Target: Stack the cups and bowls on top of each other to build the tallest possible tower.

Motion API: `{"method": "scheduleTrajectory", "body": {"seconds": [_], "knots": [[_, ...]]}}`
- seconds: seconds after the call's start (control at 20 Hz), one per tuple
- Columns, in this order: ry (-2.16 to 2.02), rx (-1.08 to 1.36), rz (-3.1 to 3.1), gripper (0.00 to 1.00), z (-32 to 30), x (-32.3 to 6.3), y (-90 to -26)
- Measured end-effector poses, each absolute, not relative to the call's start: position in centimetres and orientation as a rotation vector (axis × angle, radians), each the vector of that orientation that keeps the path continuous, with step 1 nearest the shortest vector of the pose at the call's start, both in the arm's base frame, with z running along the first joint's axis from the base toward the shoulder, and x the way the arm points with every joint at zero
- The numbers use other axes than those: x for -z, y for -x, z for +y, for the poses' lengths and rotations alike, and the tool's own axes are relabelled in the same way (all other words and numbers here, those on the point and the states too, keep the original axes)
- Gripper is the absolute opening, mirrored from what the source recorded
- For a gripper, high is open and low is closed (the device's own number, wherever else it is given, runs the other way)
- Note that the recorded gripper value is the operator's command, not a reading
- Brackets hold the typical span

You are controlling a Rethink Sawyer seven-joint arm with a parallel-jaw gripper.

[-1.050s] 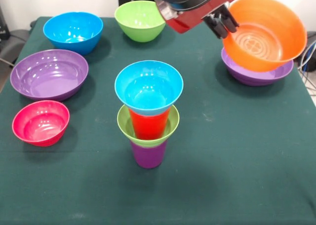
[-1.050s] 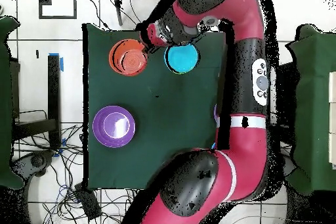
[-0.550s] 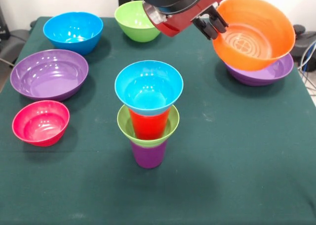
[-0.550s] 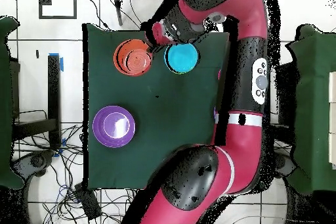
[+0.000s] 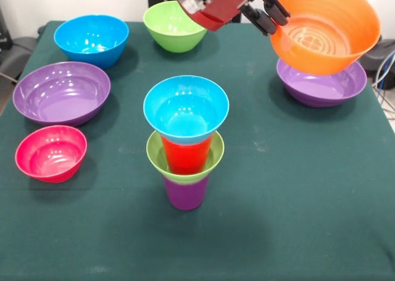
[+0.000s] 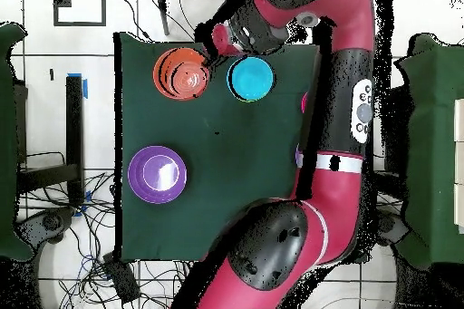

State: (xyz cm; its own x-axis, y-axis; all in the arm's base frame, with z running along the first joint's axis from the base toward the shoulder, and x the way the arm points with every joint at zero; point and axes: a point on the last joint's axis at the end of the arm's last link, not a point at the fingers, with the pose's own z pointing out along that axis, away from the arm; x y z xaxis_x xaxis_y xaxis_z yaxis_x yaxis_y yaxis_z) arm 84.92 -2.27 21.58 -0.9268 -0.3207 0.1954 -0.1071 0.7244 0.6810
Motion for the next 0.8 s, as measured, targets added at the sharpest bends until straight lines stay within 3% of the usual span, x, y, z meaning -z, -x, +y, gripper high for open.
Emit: {"method": "scheduleTrajectory", "body": {"seconds": [0.8], "knots": [[-0.472,1.011,-2.715,0.00,-6.4,-21.0,-86.0]]}}
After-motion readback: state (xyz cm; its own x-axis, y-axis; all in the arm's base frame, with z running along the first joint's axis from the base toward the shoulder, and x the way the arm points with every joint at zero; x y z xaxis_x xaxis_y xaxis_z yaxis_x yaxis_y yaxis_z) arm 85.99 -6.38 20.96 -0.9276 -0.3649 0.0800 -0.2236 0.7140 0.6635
